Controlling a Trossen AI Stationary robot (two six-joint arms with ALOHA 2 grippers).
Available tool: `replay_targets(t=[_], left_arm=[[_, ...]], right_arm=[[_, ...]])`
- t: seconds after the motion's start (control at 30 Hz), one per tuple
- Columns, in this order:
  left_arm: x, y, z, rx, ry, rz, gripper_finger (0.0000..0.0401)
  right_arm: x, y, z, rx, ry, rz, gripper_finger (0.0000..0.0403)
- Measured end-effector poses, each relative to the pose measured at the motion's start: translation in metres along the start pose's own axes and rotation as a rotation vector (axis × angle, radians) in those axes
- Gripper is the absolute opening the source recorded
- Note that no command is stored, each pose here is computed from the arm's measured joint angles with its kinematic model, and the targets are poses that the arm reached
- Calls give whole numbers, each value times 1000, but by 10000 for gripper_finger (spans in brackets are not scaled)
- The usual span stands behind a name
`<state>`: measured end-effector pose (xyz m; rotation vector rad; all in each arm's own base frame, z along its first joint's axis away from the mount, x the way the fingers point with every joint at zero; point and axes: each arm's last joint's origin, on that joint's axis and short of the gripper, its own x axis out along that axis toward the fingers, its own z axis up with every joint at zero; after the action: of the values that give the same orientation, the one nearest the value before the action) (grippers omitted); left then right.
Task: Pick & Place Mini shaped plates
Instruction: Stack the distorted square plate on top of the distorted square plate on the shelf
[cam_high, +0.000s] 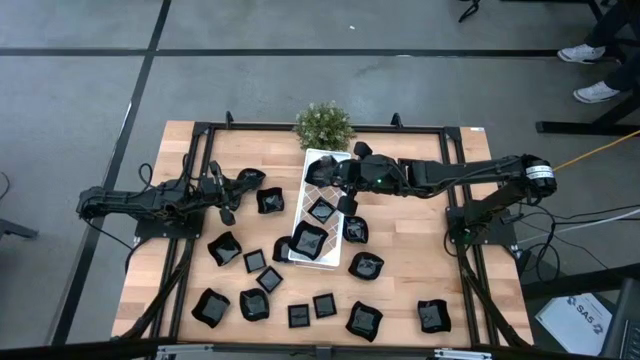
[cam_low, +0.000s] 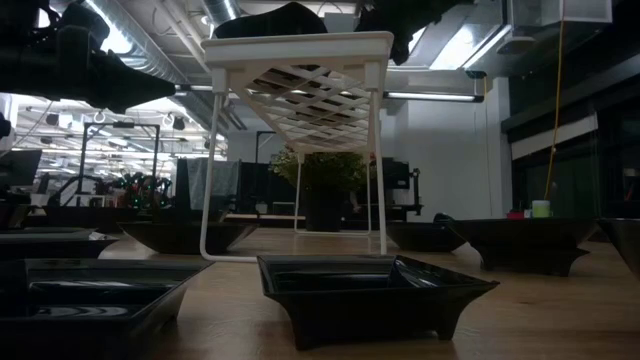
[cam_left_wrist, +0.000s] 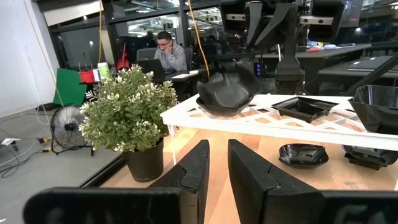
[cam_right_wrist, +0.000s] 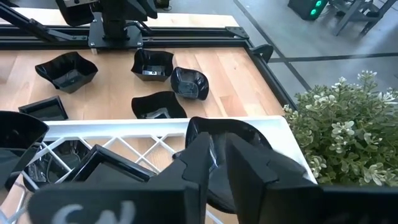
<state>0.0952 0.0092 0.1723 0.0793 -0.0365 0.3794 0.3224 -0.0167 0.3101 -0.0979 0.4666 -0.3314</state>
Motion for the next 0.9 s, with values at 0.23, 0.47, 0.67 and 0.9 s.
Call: replay_targets(t=[0.23, 0.47, 0.67, 0.9], left_arm=[[0, 0, 0, 0, 0, 0, 53], [0, 0, 0, 0, 0, 0, 53], [0, 0, 0, 0, 0, 0, 54], [0, 0, 0, 0, 0, 0, 52]], right_arm=[[0, 0, 1, -6, -12, 0, 80], [0, 0, 1, -30, -13, -1, 81], [0, 0, 1, -54, -10, -1, 66], [-1, 0, -11, -94, 108, 7, 57]])
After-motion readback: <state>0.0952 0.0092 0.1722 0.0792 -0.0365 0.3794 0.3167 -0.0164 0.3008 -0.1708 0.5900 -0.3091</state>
